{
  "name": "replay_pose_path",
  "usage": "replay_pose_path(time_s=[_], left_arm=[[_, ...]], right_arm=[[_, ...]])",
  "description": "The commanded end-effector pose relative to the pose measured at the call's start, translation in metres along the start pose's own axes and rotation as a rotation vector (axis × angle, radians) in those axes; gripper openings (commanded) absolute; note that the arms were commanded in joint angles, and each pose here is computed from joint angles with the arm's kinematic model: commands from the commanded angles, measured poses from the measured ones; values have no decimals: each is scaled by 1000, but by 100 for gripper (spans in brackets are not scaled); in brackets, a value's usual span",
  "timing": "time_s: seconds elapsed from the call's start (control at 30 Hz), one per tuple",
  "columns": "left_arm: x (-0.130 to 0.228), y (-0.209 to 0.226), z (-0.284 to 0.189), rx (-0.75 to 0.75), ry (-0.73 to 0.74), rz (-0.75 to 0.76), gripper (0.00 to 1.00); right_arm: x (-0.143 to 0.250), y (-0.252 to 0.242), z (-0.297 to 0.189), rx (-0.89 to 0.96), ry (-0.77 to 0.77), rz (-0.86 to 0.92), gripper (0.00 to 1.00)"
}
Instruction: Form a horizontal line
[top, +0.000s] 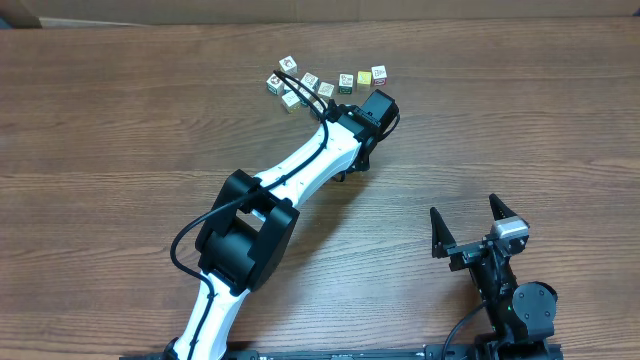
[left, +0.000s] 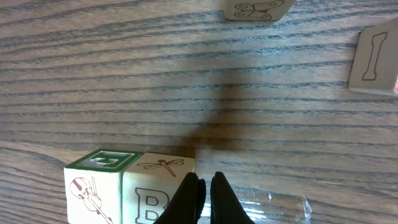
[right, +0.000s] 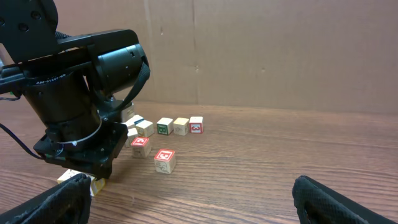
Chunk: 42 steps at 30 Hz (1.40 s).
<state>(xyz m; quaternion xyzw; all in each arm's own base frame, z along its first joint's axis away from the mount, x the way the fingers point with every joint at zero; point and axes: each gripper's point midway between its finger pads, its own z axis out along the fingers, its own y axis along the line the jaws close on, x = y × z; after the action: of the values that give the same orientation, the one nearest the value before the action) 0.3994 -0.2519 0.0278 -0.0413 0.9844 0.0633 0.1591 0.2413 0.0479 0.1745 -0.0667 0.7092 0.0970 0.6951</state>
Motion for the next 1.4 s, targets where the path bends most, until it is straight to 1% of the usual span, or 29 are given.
replay_pose_path(time_s=[0.0,0.47,1.03,1.27,1.37], left_arm=[[-7,3,6,-25,-16,-23,4],[4,-12,5,52,44,-23,4],[7,-10,12,44,38,-22,4],[9,-9,15,43,41,-2,4],[11,-8,18,43,41,30,4]], right_arm=[[2,0,0,1,-1,-4,100],[2,0,0,1,-1,-4,100],[2,0,0,1,-1,-4,100],[2,0,0,1,-1,-4,100],[2,0,0,1,-1,-4,100]])
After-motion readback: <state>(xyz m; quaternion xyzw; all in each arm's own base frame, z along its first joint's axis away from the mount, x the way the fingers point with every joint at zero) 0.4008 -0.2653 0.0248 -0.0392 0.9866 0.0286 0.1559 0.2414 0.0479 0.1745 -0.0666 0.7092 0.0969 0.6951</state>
